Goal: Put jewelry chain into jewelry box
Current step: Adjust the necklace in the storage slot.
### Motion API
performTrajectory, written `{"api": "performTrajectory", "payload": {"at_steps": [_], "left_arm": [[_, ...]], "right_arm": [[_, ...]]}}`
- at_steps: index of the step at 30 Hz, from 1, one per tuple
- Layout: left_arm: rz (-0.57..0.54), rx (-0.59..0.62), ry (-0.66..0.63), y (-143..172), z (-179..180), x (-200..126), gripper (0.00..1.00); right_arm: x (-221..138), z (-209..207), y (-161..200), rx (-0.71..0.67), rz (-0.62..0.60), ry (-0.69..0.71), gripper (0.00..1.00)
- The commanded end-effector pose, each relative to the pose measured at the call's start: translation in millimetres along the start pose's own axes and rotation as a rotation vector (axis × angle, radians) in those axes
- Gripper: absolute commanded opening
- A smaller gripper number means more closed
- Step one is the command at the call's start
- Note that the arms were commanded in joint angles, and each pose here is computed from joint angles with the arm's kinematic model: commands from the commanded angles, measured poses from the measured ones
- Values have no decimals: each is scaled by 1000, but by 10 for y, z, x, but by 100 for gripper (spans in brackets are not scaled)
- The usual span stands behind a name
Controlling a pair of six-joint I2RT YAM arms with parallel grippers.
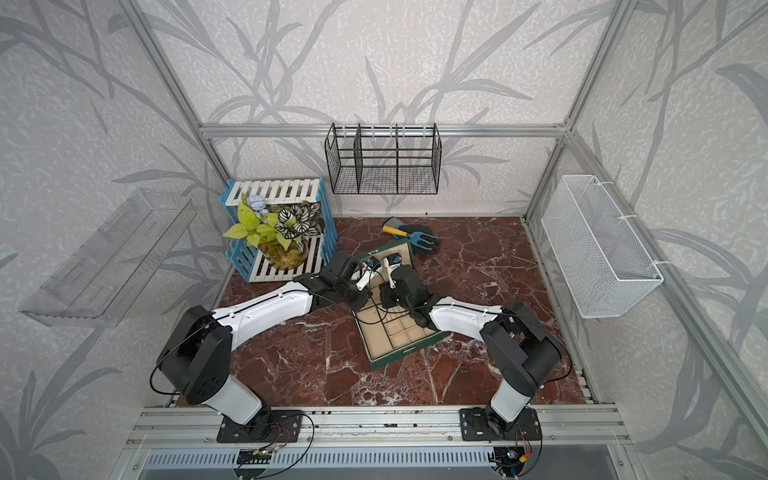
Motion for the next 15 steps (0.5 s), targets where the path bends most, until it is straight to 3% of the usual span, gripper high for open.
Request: {"api": "performTrajectory", "payload": {"at_steps": [1,8,15], "left_arm": [[-11,-19,-11,-11,61,3,0],[-10,-23,-14,-9,68,3,0],[-15,-26,-12,-18,65,-6,0]], "right_arm": [[27,0,-33,-16,0,18,18],[-52,30,-37,-16,-11,-4,6],[-83,76,50,-7,12,-40,5]]}}
Point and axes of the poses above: each gripper's point midway between its finger pads, its own x axis out along the fingers, its own z axis along the line the jaws close on, y = z × x, the point moved 3 cm from there along -x, back along the fingers, and after that the axes turned 7 degrees about -x, right-handed, at the moved point
